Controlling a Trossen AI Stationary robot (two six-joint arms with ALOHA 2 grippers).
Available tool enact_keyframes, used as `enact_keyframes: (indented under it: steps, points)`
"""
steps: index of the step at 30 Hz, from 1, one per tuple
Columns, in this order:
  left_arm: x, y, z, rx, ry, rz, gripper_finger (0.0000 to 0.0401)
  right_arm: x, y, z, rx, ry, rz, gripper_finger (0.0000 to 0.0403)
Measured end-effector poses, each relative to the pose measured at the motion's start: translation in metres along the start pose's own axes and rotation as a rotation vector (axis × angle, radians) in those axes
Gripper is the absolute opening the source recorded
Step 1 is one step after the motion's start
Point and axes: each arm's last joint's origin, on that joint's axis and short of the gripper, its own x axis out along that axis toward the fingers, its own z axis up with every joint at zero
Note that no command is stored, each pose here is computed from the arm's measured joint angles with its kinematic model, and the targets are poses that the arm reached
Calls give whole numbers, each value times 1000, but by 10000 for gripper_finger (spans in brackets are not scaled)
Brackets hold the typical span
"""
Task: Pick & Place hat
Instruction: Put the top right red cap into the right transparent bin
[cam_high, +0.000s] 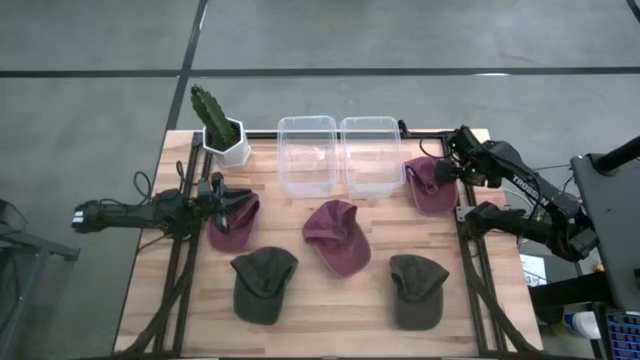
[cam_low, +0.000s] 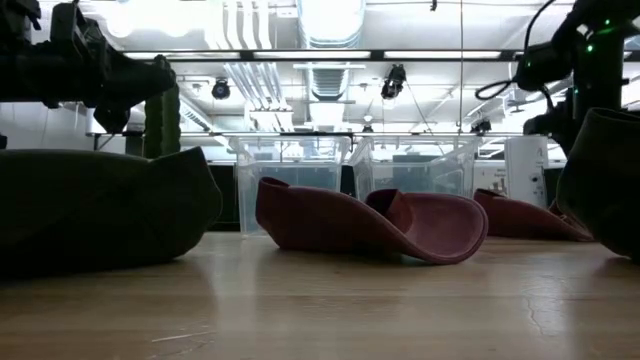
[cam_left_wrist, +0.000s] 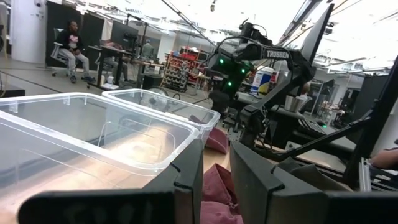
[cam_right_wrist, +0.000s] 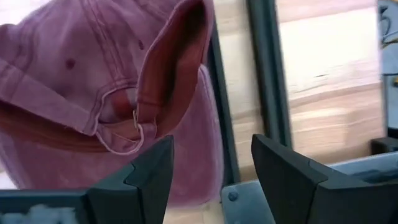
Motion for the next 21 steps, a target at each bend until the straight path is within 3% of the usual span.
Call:
enact_keyframes:
  steps: [21]
  points:
    - [0,0,0,0,-2,8,74,52,6,3,52,30,-4,210]
